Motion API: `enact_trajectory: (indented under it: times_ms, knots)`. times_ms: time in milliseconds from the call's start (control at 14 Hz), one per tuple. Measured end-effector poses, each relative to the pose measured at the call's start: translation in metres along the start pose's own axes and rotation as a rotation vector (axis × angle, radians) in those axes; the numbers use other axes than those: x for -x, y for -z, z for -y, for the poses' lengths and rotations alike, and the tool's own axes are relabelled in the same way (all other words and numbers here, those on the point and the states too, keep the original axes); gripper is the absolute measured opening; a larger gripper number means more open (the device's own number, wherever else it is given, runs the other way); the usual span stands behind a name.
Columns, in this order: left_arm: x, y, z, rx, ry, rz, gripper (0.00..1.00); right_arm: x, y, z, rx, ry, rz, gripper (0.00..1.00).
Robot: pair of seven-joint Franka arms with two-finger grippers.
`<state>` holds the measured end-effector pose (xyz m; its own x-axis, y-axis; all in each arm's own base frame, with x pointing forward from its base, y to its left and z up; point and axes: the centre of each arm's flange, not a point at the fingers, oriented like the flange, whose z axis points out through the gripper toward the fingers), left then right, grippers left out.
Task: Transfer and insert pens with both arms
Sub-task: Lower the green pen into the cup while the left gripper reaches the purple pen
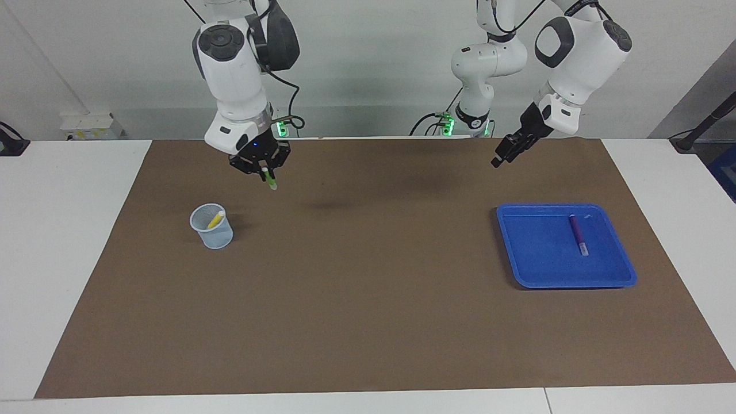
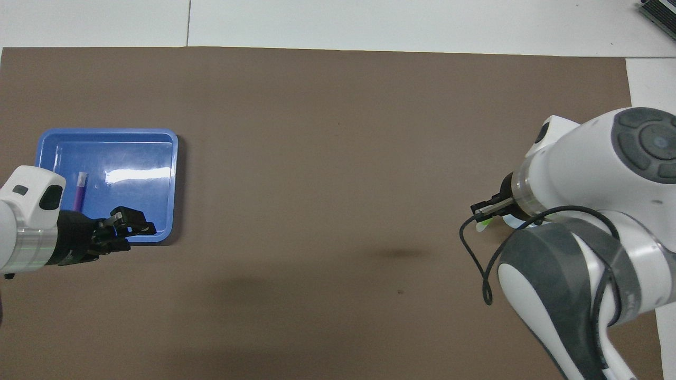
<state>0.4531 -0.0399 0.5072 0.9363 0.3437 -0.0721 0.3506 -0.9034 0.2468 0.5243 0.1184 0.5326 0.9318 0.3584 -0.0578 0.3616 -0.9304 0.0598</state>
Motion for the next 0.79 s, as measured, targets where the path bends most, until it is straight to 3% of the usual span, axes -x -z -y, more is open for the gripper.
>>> enact_trajectory:
  times_ms: [214, 429, 786]
  knots:
    - [-0.019, 0.008, 0.047, -0.088, -0.175, -0.031, 0.6, 0.004, 0.001, -0.049, 0.078, 0.148, -0.028, 0.19]
    - [-0.042, 0.007, 0.089, -0.154, -0.284, -0.064, 0.61, -0.001, -0.014, -0.07, 0.105, 0.201, -0.088, 0.19]
    - [-0.093, -0.044, 0.126, -0.201, -0.366, -0.108, 0.6, 0.001, -0.061, -0.08, 0.105, 0.212, -0.105, 0.19]
